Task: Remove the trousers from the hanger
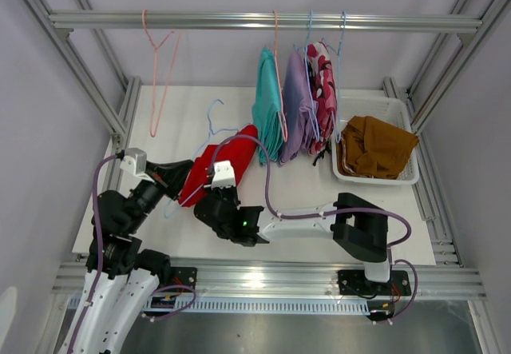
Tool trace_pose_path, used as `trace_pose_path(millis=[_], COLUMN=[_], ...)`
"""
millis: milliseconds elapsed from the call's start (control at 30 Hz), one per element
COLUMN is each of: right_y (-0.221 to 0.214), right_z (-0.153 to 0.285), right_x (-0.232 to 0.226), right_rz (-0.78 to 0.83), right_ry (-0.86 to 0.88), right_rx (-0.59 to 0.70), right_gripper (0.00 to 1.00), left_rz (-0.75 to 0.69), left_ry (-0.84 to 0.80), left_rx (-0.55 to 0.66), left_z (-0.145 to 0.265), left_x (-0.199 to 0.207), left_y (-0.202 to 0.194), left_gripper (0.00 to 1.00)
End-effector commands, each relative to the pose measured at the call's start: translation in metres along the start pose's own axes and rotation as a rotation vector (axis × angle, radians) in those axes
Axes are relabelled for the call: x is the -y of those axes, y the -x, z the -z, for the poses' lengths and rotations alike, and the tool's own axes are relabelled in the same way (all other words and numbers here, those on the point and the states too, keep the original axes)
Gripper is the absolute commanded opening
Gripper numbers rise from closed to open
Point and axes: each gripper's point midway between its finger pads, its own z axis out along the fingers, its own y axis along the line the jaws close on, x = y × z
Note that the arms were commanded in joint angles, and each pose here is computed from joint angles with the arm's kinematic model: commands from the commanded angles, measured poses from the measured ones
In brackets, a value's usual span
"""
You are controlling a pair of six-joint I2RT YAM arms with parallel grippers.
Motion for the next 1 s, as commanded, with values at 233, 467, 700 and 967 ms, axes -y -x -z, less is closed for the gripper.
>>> trace_pose_path(millis=[233,467,700,967], right_y=[0.055,0.096,0.153,0.208], right_z=[-0.019,-0.002,0.025,0.059], right_x=[0.041,0.033,0.027,0.013], right_rz=[-0.060,-0.081,-0.120,-0.119], right_ry=[-0.078,0.039,0.132,0.198], right_rx=[0.074,0.100,0.146,0.204], right_gripper=[0.00,0.00,0.00,0.00], left_rz=[-0.048,-0.047,-0.043,-0.036], left_ry=[-0.074,-0.053,-0.034,0.004], left_rx=[0.154,0.146,0.121,0.086], left_z=[0.008,0.006,0.002,-0.003], left_x=[0.022,0.017,0.012,0.004], left_y=[0.043,0.040,0.036,0.029], left_gripper=[0.01,0.00,0.01,0.01])
